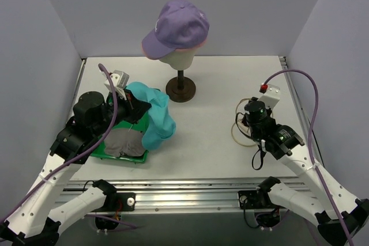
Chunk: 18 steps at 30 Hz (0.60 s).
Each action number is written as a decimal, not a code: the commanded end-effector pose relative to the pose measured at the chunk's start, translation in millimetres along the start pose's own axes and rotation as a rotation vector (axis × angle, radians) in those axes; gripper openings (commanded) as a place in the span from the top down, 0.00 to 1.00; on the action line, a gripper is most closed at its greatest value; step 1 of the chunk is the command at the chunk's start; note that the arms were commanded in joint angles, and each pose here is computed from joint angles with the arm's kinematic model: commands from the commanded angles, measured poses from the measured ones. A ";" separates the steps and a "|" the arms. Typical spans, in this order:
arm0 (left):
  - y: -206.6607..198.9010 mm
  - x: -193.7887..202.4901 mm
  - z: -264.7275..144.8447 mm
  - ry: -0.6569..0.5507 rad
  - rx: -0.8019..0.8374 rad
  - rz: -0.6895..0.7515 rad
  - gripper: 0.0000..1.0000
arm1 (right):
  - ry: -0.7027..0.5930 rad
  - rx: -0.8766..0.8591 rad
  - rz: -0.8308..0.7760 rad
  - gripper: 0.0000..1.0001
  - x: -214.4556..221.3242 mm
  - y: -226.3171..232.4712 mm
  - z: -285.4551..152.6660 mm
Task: Stack the hats
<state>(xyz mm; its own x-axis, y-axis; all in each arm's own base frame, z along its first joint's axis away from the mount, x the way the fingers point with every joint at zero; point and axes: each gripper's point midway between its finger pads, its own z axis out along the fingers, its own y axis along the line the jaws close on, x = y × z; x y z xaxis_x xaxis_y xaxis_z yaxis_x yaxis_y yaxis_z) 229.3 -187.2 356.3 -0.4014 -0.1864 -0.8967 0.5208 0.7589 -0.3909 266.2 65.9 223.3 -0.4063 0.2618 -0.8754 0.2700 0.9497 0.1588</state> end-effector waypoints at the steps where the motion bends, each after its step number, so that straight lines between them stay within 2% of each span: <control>1: -30.5 -26.9 -6.1 -0.059 0.122 0.026 0.98 | 0.023 -0.123 -0.052 0.85 8.8 27.0 9.9; 6: -49.7 -21.5 -6.1 -0.004 0.235 0.080 0.98 | 0.046 -0.220 -0.077 0.84 15.0 48.2 12.1; 9: -68.4 -18.6 -7.9 0.022 0.355 0.119 0.97 | 0.050 -0.272 -0.099 0.80 11.1 55.5 3.8; 15: -88.3 -21.8 -8.9 0.037 0.475 0.148 0.98 | 0.026 -0.292 -0.071 0.70 -19.1 46.3 -28.8; 18: -100.7 -26.9 -11.2 0.026 0.547 0.161 0.98 | 0.004 -0.411 -0.039 0.68 -29.7 52.7 -54.8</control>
<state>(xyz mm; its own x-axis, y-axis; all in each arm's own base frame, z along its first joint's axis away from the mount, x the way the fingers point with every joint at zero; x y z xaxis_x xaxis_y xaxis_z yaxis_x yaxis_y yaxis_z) 195.1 -241.6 372.4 -0.4353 -0.0278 -0.8999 0.7843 0.4790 -0.3942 262.0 113.0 247.7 -0.4549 0.1988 -0.8681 -0.0242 0.9716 0.2352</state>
